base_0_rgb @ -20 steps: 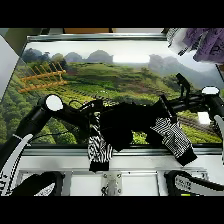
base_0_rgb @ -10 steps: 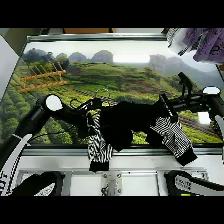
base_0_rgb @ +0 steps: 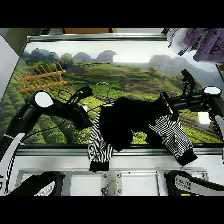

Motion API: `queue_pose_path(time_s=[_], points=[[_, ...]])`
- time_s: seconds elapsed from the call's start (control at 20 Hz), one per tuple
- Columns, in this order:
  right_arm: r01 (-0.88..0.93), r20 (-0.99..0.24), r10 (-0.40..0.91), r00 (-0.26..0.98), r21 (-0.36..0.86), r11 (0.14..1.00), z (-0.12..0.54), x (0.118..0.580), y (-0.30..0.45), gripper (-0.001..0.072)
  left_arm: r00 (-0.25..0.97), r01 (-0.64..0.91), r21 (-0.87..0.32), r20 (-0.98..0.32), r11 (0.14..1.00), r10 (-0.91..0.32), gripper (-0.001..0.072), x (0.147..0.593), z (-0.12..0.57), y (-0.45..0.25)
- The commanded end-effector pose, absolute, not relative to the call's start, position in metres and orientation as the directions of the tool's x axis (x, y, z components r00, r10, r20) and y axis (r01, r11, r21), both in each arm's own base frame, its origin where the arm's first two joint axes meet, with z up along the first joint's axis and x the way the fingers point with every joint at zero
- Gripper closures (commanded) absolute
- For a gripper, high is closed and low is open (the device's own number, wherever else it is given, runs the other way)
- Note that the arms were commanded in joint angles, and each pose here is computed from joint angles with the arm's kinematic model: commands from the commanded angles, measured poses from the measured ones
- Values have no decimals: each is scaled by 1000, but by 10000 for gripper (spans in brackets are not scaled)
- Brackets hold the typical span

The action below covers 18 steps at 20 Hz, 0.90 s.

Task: Fold the clothes and pants, and hang the long-sleeved shirts on hangers.

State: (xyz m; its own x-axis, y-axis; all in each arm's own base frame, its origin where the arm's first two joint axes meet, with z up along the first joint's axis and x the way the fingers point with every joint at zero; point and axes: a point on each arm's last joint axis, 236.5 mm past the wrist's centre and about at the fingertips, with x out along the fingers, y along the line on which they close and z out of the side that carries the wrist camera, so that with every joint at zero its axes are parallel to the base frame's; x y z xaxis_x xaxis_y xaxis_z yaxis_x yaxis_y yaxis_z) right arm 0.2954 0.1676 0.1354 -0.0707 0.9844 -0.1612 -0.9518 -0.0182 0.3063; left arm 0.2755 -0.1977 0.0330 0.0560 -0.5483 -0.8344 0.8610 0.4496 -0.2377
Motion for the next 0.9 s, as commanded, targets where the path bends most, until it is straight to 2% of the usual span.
queue_pose_path(time_s=[0.0,0.2,0.4,0.65,0.85], points=[[-950,-164,984,-72,311,-17,135,295,167,703,102,843,-225,-825,489,-556,262,284,45,-190],[-943,-164,984,-72,334,-13,135,295,167,703,87,840,-237,-828,487,-554,262,281,44,-188],[-943,-166,984,-69,334,-10,135,296,167,703,118,802,-245,-828,544,-548,262,291,44,-170],[-934,-205,979,-13,351,61,125,309,166,703,116,764,-334,-771,552,-626,262,290,60,-175],[-930,-219,975,29,351,107,124,318,164,703,283,739,-237,-741,631,-609,261,306,92,-151]])
